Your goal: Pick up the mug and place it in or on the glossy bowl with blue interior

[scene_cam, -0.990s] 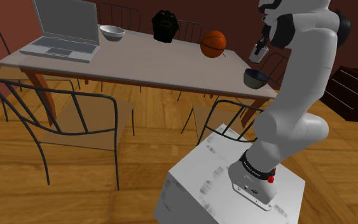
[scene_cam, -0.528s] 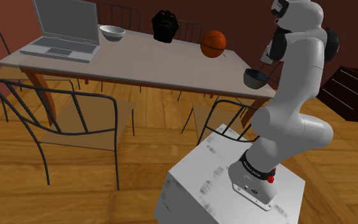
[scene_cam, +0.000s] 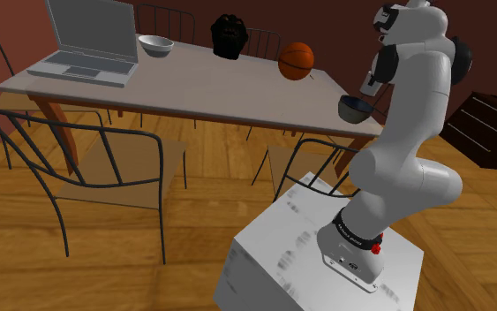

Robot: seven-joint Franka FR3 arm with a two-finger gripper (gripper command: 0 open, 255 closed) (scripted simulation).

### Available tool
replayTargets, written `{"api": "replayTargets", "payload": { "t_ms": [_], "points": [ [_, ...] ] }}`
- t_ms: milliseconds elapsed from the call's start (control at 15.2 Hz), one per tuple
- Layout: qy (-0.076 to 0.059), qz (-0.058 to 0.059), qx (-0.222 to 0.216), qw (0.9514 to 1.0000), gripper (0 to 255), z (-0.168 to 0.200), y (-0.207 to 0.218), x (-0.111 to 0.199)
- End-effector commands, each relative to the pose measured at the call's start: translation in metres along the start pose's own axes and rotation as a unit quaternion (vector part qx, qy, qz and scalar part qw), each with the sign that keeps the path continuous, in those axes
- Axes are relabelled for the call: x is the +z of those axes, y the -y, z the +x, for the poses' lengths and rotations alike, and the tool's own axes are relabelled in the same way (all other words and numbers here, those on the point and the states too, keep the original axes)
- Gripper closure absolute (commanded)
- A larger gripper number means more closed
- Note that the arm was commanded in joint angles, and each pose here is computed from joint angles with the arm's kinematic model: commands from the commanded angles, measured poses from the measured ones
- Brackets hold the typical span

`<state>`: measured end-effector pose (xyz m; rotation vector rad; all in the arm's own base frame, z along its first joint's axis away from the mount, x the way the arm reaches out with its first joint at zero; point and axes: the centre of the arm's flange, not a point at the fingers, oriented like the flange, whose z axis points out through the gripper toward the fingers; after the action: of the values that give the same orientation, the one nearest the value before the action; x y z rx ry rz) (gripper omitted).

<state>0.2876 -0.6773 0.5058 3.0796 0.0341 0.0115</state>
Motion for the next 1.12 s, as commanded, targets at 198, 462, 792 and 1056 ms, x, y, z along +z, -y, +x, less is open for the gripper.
{"api": "replayTargets", "payload": {
  "t_ms": [198, 462, 792, 1056],
  "points": [
    [0.000, -0.001, 0.000, 1.0000, 255, 0.000, 0.001, 0.027],
    [0.000, -0.001, 0.000, 1.0000, 255, 0.000, 0.002, 0.048],
    [0.000, -0.001, 0.000, 1.0000, 255, -0.001, 0.003, 0.057],
    [0.000, -0.001, 0.000, 1.0000, 255, -0.001, 0.003, 0.057]
  ]
}}
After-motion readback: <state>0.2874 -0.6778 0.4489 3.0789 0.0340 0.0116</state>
